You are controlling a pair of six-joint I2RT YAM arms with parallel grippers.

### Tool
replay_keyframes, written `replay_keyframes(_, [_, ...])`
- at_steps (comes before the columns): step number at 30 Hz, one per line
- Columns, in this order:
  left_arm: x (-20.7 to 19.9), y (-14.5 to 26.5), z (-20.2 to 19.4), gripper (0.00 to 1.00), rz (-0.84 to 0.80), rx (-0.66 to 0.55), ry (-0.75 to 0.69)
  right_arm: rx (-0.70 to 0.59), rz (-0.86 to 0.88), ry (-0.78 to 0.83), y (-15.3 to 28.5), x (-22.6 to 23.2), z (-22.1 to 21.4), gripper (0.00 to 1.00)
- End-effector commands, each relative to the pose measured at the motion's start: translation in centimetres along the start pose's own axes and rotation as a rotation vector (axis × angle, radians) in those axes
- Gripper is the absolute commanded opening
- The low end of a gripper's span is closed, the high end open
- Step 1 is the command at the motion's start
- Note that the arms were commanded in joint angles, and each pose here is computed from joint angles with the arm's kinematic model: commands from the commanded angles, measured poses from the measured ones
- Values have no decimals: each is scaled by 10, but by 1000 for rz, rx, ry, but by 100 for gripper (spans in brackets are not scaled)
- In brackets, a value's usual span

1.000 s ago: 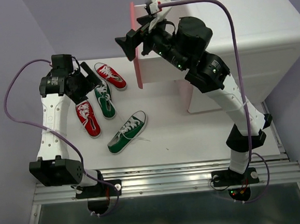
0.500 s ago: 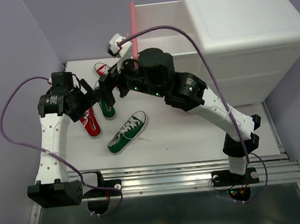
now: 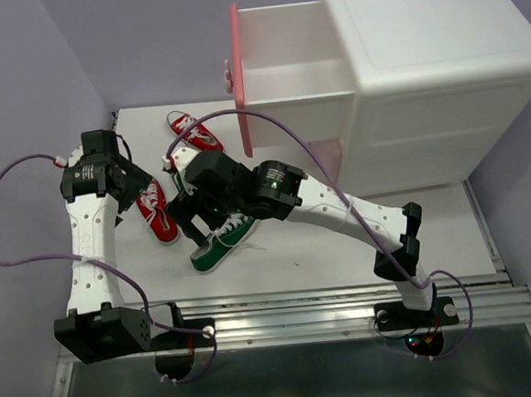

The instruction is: Place and organize the shoes in the shoe cabinet

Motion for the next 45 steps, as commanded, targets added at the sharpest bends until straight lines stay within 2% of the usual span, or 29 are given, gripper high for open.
replay_keyframes(1, [31, -2, 9, 99, 134, -55, 157, 73, -86, -170, 0, -4, -19, 100])
replay_keyframes(4, [25, -1, 16, 99, 83, -75, 192, 72, -235, -207, -16, -16, -27, 100])
replay_keyframes(7, [23, -1, 19, 99, 55, -97, 195, 75, -282, -243, -37, -17, -31, 100])
replay_keyframes(11, [17, 0, 22, 98, 11, -104, 178, 115, -381, -446, -60, -14, -47, 100])
replay_keyframes(15, [15, 1, 18, 97, -41, -107, 187, 164, -445, -526, -81, -16, -70, 100])
replay_keyframes(20, [16, 5, 15, 97, -71, -127, 178, 149, -589, -587, -100, -28, -89, 100])
replay_keyframes(25, [14, 5, 8, 94, -121, -110, 159, 172, -558, -681, -123, -19, -100, 100])
replay_keyframes(29, [17, 5, 4, 94, -129, -117, 148, 179, -612, -825, -140, -36, -107, 100])
replay_keyframes(32, [17, 7, 3, 93, -144, -121, 130, 171, -672, -872, -150, -51, -116, 100])
replay_keyframes(35, [16, 6, -1, 93, -162, -103, 115, 136, -691, -868, -162, -60, -115, 100])
replay_keyframes(40, [15, 3, -8, 90, -194, -81, 102, 35, -651, -864, -175, -76, -91, 100])
replay_keyframes(45, [15, 1, -9, 88, -198, -78, 83, 54, -666, -902, -176, -81, -99, 97])
Point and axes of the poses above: each gripper's point midway between its finger pads, its own y axis back along the fingers, its own x axis along the line the jaws close on, z = x × y, the point moved 7 cm from there along y, back along the fingers, and after that the axes turned 6 degrees about -y, right-handed, at the moved point
